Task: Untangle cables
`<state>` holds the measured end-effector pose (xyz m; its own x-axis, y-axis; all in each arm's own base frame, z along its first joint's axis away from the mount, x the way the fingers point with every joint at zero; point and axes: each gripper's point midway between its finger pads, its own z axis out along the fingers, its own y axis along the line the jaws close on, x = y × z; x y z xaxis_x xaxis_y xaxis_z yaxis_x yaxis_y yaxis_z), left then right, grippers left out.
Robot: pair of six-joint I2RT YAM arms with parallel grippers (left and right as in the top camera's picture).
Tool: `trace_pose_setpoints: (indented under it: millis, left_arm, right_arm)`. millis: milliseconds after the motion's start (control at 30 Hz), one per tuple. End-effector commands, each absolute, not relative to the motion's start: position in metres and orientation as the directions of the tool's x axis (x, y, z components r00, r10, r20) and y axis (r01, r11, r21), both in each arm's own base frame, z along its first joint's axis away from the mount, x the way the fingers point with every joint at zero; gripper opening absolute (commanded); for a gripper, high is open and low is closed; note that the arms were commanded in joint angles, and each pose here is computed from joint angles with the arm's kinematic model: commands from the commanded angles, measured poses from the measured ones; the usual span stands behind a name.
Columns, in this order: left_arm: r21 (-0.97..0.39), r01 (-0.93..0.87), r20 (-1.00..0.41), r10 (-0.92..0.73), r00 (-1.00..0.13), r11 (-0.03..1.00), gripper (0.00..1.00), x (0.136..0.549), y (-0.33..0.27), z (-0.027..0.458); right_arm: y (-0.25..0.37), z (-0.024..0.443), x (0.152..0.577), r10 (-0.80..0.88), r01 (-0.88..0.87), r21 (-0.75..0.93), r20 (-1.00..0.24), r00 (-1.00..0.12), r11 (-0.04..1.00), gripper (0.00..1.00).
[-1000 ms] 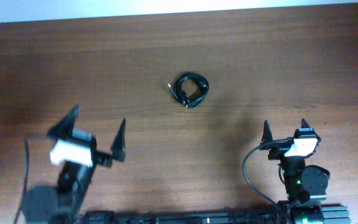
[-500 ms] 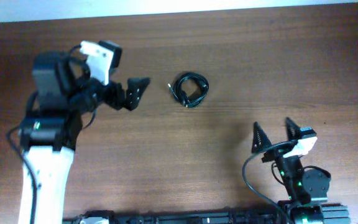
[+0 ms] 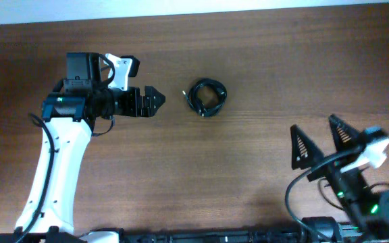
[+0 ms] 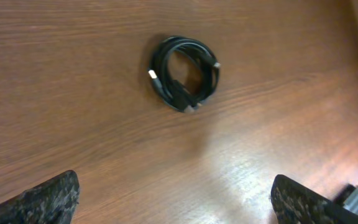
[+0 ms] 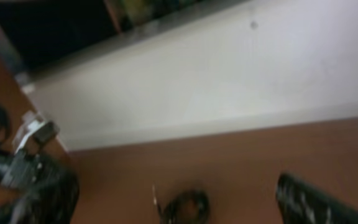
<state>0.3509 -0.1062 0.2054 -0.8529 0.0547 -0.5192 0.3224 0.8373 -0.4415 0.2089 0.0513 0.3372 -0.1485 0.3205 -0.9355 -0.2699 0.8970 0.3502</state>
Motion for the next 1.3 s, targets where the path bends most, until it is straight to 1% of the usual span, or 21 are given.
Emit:
trace_pose_setpoints:
  millis: [0,100,133,200,267,300,333,400,467,533,600,633,733,800,900,967,1000,1100,1167,1200,1267]
  left_arm:
    - [-0.405,0.304,-0.536,0.046,-0.843,0.862,0.99,0.357,-0.099,0.209]
    - [-0.460,0.321,-0.514,0.047,-0.856,0.828,0.99,0.349,-0.108,0.211]
    - [-0.476,0.328,-0.511,0.046,-0.858,0.816,0.99,0.347,-0.111,0.212]
    - [-0.490,0.331,-0.509,0.043,-0.860,0.806,0.99,0.346,-0.114,0.213]
    - [-0.499,0.314,-0.502,0.026,-0.865,0.808,0.99,0.347,-0.114,0.214]
    - [-0.505,0.303,-0.500,0.012,-0.866,0.808,0.99,0.349,-0.114,0.214]
    - [-0.513,0.289,-0.497,-0.006,-0.868,0.808,0.99,0.352,-0.114,0.214]
    - [-0.530,0.260,-0.484,-0.036,-0.874,0.807,0.99,0.356,-0.114,0.213]
    - [-0.548,0.223,-0.461,-0.069,-0.885,0.806,0.99,0.364,-0.114,0.206]
    - [-0.558,0.182,-0.426,-0.092,-0.900,0.810,0.99,0.372,-0.114,0.192]
    - [-0.549,0.119,-0.382,-0.121,-0.916,0.827,0.99,0.379,-0.109,0.174]
    - [-0.561,0.083,-0.345,-0.142,-0.928,0.824,0.99,0.383,-0.109,0.163]
    - [-0.586,0.039,-0.270,-0.149,-0.951,0.809,0.99,0.382,-0.118,0.143]
    - [-0.585,0.035,-0.238,-0.130,-0.962,0.810,0.99,0.382,-0.125,0.130]
    - [-0.583,0.037,-0.205,-0.103,-0.973,0.812,0.99,0.380,-0.136,0.114]
    - [-0.568,0.033,-0.186,-0.089,-0.979,0.823,0.99,0.378,-0.139,0.104]
    - [-0.543,0.025,-0.179,-0.086,-0.980,0.840,0.99,0.379,-0.138,0.096]
    - [-0.493,0.009,-0.168,-0.085,-0.982,0.870,0.99,0.380,-0.132,0.083]
    - [-0.491,0.006,-0.165,-0.086,-0.983,0.871,0.99,0.380,-0.132,0.081]
    - [-0.490,0.008,-0.168,-0.086,-0.982,0.871,0.99,0.380,-0.132,0.081]
    - [-0.491,0.013,-0.178,-0.086,-0.980,0.871,0.99,0.383,-0.132,0.081]
  right_arm:
    - [0.056,0.355,0.228,0.209,-0.253,0.306,-0.914,-0.348,0.918,0.98]
    - [0.079,0.360,0.248,0.196,-0.303,0.417,-0.808,-0.556,0.857,0.98]
    - [0.088,0.363,0.254,0.191,-0.334,0.454,-0.783,-0.592,0.826,0.98]
    - [0.112,0.370,0.263,0.177,-0.403,0.568,-0.708,-0.683,0.718,0.98]
    - [0.125,0.368,0.274,0.160,-0.434,0.637,-0.660,-0.734,0.637,0.98]
    - [0.131,0.360,0.285,0.149,-0.433,0.680,-0.621,-0.770,0.592,0.98]
    - [0.136,0.339,0.301,0.137,-0.390,0.711,-0.561,-0.816,0.585,0.98]
    - [0.144,0.312,0.314,0.111,-0.336,0.742,-0.481,-0.870,0.580,0.99]
    - [0.157,0.269,0.328,0.068,-0.259,0.740,-0.380,-0.923,0.620,1.00]
    - [0.166,0.225,0.344,0.041,-0.190,0.688,-0.304,-0.952,0.700,1.00]
    - [0.168,0.183,0.354,0.059,-0.090,0.623,-0.214,-0.975,0.777,1.00]
    - [0.169,0.159,0.359,0.072,-0.040,0.584,-0.167,-0.983,0.811,0.97]
    - [0.179,0.124,0.371,0.069,-0.012,0.564,-0.122,-0.990,0.825,0.97]
    - [0.184,0.108,0.379,0.118,0.053,0.569,-0.078,-0.990,0.820,0.95]
    - [0.190,0.085,0.389,0.168,0.119,0.572,-0.034,-0.985,0.812,0.81]
    - [0.191,0.072,0.393,0.184,0.145,0.569,-0.011,-0.983,0.810,0.73]
    - [0.192,0.065,0.395,0.185,0.148,0.568,-0.008,-0.983,0.810,0.71]
    - [0.194,0.055,0.402,0.185,0.143,0.571,-0.016,-0.983,0.808,0.64]
    - [0.193,0.053,0.406,0.204,0.156,0.564,-0.023,-0.979,0.811,0.60]
    - [0.191,0.051,0.408,0.207,0.154,0.550,-0.036,-0.978,0.821,0.56]
    - [0.185,0.047,0.411,0.216,0.154,0.502,-0.067,-0.974,0.851,0.54]
